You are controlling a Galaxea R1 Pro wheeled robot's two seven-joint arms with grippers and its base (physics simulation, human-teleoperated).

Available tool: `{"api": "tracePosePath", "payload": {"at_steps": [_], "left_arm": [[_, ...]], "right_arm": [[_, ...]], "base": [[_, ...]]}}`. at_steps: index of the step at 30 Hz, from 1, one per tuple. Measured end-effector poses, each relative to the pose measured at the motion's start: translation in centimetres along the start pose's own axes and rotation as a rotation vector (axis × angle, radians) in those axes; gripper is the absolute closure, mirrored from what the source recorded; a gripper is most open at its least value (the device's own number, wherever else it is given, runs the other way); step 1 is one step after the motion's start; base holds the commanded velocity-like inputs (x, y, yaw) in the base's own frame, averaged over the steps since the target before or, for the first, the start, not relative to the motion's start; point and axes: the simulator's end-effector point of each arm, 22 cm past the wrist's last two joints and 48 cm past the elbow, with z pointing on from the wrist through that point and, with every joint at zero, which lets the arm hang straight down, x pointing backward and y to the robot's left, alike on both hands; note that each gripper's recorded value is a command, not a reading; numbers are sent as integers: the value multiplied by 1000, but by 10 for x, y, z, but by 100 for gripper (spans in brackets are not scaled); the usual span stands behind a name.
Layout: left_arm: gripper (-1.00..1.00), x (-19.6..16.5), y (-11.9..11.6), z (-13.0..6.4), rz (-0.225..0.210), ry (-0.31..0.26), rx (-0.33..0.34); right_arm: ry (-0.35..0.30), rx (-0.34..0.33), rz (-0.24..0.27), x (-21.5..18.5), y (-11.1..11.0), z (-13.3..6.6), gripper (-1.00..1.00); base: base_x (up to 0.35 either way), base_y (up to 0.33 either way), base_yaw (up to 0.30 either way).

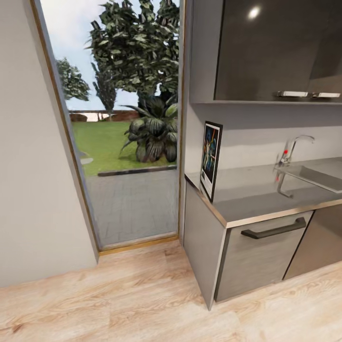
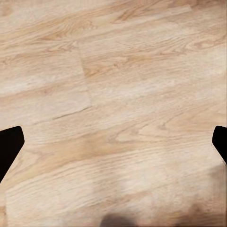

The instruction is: Pick up the poster from the kitchen countertop and hang it on one of the wall nails in the kitchen.

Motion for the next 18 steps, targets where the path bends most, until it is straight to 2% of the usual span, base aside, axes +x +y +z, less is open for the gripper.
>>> {"api": "tracePosePath", "payload": {"at_steps": [7, 18], "left_arm": [[-100, 0, 1, 0, -2, 0, -1], [-100, 0, 1, 0, -1, -1, -1]], "right_arm": [[0, 0, 1, 0, 0, 0, -100], [-2, 1, 2, 0, 0, 0, -100]], "base": [[274, -204, -29], [39, -33, -268]]}}
